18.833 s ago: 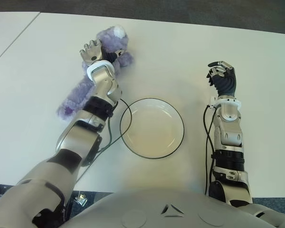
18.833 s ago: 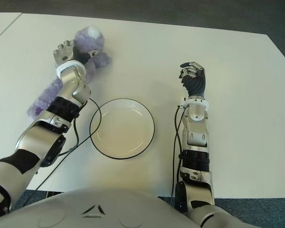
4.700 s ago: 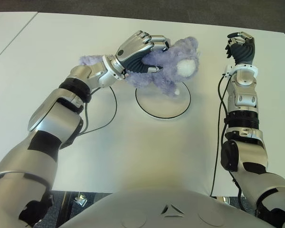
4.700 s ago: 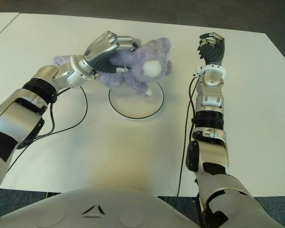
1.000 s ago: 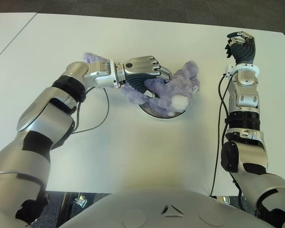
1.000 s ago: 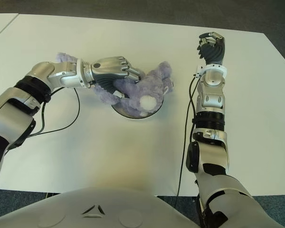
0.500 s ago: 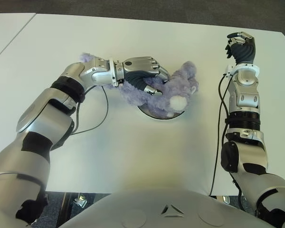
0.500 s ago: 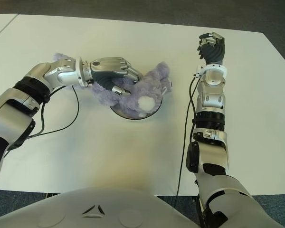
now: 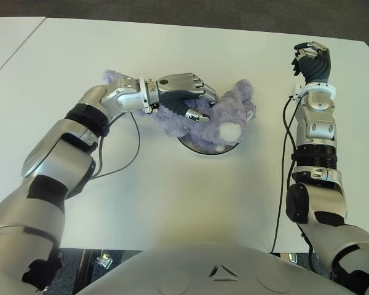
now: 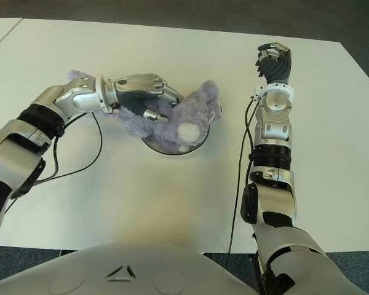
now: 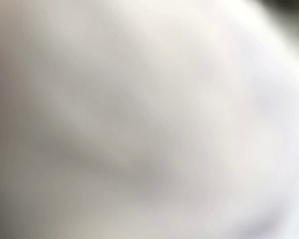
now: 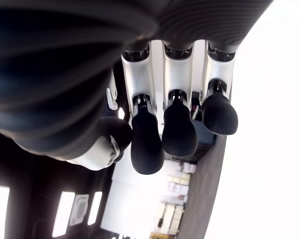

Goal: Put the doll into the plate.

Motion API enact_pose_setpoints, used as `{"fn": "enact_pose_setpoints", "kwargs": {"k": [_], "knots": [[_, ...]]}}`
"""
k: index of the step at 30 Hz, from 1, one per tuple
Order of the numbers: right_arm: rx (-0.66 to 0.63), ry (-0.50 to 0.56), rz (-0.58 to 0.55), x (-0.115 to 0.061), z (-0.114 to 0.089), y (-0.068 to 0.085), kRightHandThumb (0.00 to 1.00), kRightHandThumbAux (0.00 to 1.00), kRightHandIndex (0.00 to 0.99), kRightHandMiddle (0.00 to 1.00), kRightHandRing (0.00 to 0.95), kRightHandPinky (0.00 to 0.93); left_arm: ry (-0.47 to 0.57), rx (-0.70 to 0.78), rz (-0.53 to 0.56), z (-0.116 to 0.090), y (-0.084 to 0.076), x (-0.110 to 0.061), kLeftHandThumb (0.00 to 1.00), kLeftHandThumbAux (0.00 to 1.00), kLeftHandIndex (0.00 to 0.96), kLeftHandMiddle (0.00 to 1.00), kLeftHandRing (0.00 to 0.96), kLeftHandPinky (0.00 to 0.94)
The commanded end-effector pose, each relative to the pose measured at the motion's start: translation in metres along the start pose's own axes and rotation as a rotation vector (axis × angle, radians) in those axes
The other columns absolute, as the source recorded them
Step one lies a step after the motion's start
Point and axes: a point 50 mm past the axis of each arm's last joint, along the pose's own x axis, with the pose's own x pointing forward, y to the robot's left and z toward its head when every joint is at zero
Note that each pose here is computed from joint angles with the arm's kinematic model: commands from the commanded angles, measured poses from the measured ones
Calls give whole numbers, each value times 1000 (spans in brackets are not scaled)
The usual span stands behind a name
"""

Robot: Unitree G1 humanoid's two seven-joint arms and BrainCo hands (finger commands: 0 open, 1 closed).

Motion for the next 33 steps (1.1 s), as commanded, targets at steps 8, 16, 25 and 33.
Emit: {"fn": "enact_pose_setpoints", "kwargs": {"k": [8,16,25,33], "knots": [[16,46,6,-3,-10,1,714,715,436,725,741,745,68,-17,-30,-2,-20,-12,344,53,0,0,0,0],[18,44,10,-3,-10,1,714,715,436,728,743,747,85,3,110,-1,-11,-15,313,16,0,0,0,0],[22,40,8,-3,-11,2,714,715,436,727,742,744,50,3,280,2,0,-18,301,54,0,0,0,0],[27,44,5,-4,-11,3,714,715,436,729,742,744,22,13,389,3,11,-23,282,89,0,0,0,0]]}}
